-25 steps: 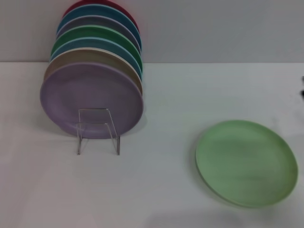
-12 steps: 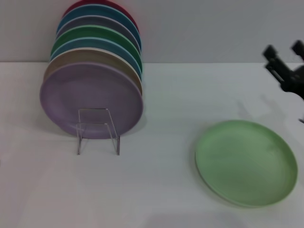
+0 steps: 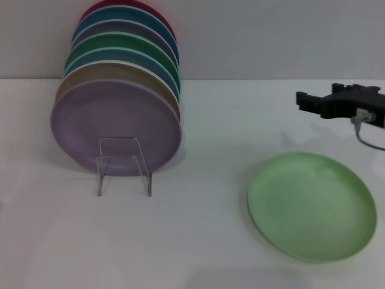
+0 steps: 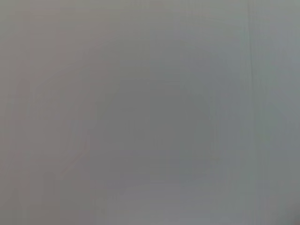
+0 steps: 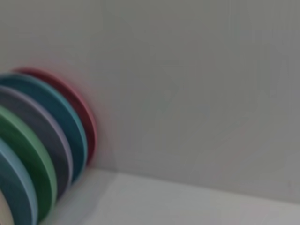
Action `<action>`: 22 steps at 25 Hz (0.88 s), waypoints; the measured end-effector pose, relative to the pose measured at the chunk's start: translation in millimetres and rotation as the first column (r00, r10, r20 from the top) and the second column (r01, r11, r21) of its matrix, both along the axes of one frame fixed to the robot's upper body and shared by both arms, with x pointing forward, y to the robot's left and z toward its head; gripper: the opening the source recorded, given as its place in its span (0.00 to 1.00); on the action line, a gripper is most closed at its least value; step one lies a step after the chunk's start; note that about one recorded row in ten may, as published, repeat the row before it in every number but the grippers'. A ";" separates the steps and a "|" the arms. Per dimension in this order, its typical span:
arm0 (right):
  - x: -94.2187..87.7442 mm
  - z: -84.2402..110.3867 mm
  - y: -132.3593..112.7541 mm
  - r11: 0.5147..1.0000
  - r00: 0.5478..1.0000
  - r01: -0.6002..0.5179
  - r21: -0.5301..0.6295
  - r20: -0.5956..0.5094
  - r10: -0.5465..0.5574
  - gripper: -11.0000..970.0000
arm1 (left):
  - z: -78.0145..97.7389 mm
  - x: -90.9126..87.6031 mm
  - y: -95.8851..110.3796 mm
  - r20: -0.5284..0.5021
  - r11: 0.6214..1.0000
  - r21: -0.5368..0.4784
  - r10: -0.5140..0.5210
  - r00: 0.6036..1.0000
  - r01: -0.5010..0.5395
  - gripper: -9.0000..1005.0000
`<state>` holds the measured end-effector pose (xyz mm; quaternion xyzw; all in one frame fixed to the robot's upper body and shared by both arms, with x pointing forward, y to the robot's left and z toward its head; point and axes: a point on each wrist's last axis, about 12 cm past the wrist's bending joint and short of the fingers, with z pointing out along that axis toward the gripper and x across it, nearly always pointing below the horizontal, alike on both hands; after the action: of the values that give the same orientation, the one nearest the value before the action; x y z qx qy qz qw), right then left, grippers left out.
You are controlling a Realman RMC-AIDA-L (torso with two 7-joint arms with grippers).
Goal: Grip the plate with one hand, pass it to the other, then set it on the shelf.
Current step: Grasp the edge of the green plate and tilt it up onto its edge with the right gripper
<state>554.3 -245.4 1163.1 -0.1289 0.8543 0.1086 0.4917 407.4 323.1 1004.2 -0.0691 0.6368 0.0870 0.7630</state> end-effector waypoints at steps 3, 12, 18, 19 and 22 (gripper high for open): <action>-1.7 18.0 -9.4 0.999 0.997 0.009 -0.050 -0.078 -0.013 0.81 | 0.0 0.4 -0.1 0.000 1.000 0.000 -0.001 1.000 0.001 0.80; -9.1 32.2 -58.0 0.985 0.944 0.039 -0.166 -0.316 -0.090 0.81 | -0.4 -0.4 0.2 -0.003 1.000 0.002 0.001 1.000 -0.001 0.80; -4.8 2.0 -67.2 0.971 0.877 0.012 -0.237 -0.464 -0.124 0.81 | -1.3 -1.4 -2.1 -0.007 1.000 -0.002 -0.004 1.000 0.004 0.80; -3.9 -2.9 -66.3 0.970 0.869 0.005 -0.244 -0.478 -0.125 0.80 | -1.3 -1.3 -2.3 -0.007 1.000 -0.002 -0.005 1.000 0.005 0.80; -1.0 -15.6 -61.7 0.969 0.851 -0.021 -0.247 -0.512 -0.112 0.78 | -1.1 -0.7 -2.5 -0.006 1.000 -0.002 -0.008 1.000 0.008 0.80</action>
<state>553.2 -307.1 1147.5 -0.1334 0.9652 0.0220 0.2240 406.6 320.6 1003.2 -0.0671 0.6396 0.0837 0.7612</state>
